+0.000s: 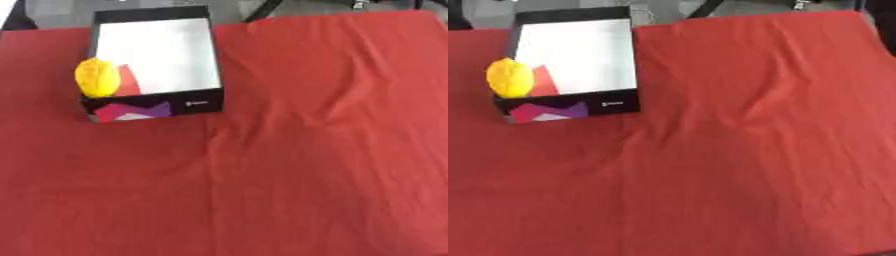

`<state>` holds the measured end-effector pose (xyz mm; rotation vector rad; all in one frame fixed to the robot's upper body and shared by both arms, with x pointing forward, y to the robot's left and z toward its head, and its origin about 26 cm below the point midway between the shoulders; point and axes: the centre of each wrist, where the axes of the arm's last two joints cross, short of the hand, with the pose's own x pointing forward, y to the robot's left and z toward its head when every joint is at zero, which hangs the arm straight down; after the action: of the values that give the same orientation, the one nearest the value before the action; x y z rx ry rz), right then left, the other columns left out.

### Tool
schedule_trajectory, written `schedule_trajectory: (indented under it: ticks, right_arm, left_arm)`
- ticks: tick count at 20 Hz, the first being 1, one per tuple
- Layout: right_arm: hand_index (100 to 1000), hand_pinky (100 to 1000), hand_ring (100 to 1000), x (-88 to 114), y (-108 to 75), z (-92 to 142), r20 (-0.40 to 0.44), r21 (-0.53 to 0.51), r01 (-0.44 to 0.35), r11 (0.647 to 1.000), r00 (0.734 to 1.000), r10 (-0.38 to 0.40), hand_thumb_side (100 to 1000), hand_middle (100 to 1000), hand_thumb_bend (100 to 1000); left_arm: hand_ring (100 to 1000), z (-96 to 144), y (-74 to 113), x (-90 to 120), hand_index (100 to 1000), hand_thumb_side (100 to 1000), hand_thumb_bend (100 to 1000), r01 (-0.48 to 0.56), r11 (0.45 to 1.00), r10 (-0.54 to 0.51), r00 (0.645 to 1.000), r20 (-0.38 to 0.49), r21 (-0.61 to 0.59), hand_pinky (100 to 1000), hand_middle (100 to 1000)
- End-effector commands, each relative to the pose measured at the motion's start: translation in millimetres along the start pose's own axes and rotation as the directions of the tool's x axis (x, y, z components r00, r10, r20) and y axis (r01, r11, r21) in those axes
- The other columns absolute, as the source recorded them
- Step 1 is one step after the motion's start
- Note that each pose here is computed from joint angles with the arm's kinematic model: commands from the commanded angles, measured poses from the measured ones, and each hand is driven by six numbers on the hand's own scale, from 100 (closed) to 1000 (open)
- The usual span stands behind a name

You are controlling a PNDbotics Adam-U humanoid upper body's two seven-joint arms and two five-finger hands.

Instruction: Pick up objects on the table and place them in the box.

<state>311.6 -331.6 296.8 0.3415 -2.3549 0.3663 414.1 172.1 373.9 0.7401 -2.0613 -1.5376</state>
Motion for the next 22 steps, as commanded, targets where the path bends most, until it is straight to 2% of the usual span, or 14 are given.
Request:
schedule_trajectory:
  ticks: [1, 11, 12, 19, 20, 21, 22]
  right_arm:
    - [843, 1000, 841, 12.2, 3.7, -8.3, 0.034, 0.037, -0.004, 0.999, 0.999, 0.003, 366, 719, 100]
    - [841, 1000, 841, 11.4, 6.9, -11.8, 0.032, 0.052, 0.009, 0.999, 0.999, -0.011, 376, 718, 100]
    - [841, 1000, 841, 11.2, 7.0, -11.8, 0.031, 0.052, 0.009, 0.999, 0.999, -0.011, 378, 718, 100]
    - [840, 1000, 840, 9.6, 6.8, -10.8, 0.025, 0.053, 0.003, 0.999, 1.000, -0.005, 383, 718, 100]
    - [840, 1000, 840, 9.0, 6.6, -10.3, 0.022, 0.053, 0.002, 0.999, 1.000, -0.003, 384, 718, 100]
    - [840, 1000, 840, 8.4, 6.4, -9.9, 0.019, 0.052, 0.001, 0.999, 1.000, -0.002, 384, 718, 100]
    - [840, 1000, 840, 8.0, 6.3, -9.7, 0.018, 0.052, 0.001, 0.999, 1.000, -0.002, 384, 718, 100]
  left_arm:
    - [608, -7.2, 1.8, -11.0, 645, 100, 260, 0.037, 0.999, -0.038, 0.999, -0.013, -0.015, 754, 558]
    - [638, -11.4, -62.7, -66.7, 680, 102, 249, 0.053, 0.975, -0.072, 0.994, -0.082, -0.214, 782, 592]
    - [652, -10.0, -68.4, -72.4, 690, 182, 258, 0.048, 0.972, -0.069, 0.994, -0.087, -0.228, 789, 605]
    - [729, 8.0, -88.9, -104.9, 764, 308, 341, 0.069, 0.954, -0.102, 0.990, -0.099, -0.292, 824, 683]
    - [767, 9.5, -90.3, -107.2, 830, 363, 374, 0.077, 0.952, -0.111, 0.989, -0.097, -0.295, 847, 739]
    - [774, 10.5, -91.3, -108.9, 839, 385, 388, 0.085, 0.952, -0.118, 0.988, -0.096, -0.294, 851, 746]
    - [794, 11.3, -92.0, -110.2, 874, 522, 476, 0.093, 0.952, -0.126, 0.987, -0.095, -0.292, 863, 766]
